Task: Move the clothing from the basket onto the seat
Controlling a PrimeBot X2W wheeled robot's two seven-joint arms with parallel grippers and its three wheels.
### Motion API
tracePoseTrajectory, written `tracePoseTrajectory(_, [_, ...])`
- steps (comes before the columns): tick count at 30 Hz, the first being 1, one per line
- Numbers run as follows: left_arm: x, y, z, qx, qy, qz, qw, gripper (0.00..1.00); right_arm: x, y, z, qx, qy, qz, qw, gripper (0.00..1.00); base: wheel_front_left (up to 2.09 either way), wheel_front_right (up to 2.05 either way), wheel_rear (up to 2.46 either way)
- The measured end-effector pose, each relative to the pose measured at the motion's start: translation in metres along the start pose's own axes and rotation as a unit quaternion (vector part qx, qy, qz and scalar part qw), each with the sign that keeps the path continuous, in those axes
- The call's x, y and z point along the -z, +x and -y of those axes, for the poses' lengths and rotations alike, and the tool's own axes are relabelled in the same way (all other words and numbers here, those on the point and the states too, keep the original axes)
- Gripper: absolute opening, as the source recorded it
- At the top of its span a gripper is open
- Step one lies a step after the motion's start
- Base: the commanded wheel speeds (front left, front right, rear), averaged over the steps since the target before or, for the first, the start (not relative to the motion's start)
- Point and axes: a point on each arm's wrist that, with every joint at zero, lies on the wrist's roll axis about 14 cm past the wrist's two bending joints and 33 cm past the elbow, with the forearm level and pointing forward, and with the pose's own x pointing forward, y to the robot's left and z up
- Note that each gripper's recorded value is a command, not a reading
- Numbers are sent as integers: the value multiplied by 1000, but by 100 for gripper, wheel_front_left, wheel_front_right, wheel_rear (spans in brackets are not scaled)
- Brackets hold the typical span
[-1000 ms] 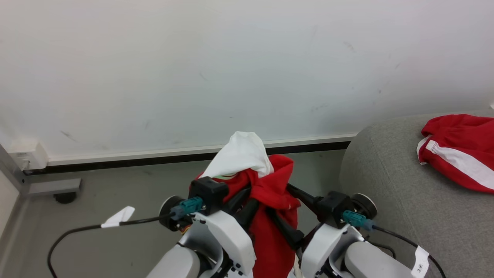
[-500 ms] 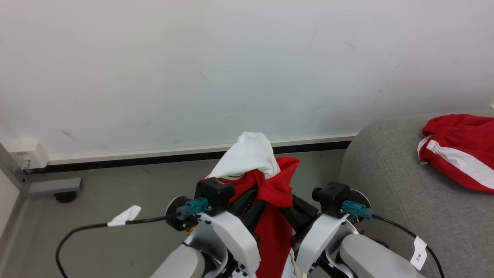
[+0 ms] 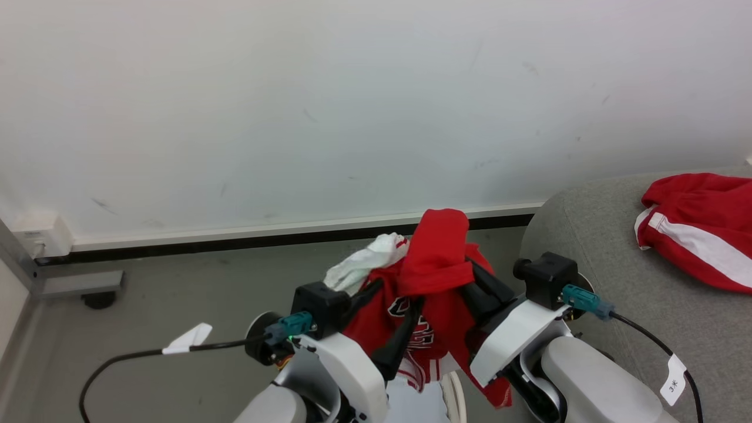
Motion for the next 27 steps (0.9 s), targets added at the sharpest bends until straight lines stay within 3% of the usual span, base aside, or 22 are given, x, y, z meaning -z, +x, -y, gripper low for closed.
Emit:
tracePoseTrajectory(17, [2,3,2,2,-4,0,1000,100,-14,-12,28,40,-12,22,999,0,0,0,0])
tracePoseTrajectory(27, [10,19,25,44,-13,-8,999,100,-23,-40,63,94,-27,31,995,0,0,0,0])
